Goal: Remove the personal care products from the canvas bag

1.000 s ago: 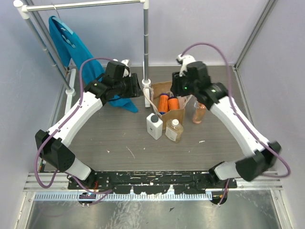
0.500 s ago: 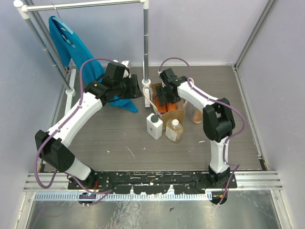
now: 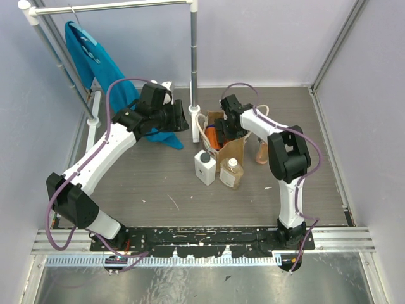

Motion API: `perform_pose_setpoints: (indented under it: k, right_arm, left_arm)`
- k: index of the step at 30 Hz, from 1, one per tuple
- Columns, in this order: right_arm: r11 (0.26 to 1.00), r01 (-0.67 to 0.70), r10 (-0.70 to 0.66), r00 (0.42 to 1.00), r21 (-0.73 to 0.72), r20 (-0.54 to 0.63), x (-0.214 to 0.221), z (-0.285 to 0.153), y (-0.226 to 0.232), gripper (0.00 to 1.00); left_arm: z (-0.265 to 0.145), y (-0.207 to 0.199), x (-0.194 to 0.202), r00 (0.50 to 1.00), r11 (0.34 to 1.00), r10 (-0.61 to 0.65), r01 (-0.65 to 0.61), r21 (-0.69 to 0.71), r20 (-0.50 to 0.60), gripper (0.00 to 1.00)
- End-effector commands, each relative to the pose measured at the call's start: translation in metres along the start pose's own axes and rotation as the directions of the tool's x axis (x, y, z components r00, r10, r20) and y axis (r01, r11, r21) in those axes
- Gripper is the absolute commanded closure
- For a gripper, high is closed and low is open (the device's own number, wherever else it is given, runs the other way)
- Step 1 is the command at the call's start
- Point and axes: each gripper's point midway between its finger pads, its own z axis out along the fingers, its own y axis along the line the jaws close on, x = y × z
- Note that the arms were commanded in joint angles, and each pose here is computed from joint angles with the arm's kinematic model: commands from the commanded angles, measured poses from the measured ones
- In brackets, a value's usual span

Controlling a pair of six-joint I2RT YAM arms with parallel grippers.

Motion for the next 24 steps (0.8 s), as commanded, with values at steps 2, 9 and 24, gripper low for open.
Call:
perform_pose_setpoints:
  k: [2,9,24]
  right_arm:
    - [0.978,0.022,-0.040,0.996,-0.209,-0.082,0.015,0.009,0.034,0.28]
    - [0.992,0.026,-0.001,0.980,-0.124,0.198,-0.042,-0.063,0.022,0.76]
    - [0.997,-0.049,0.081,0.463,-0.066,0.883,-0.108,-0.341,-0.024,0.96]
  left_arm:
    - [-0.003,0.001,0.000,1.000,1.000,0.003,-0.003,0.007,0.008,0.42]
    - [-0.005,0.002,0.000,1.000,1.000,0.004,-0.004,0.003,0.010,0.41]
    - [-0.003,-0.003,0.000,1.000,0.999,-0.020,0.019,0.027,0.009,0.42]
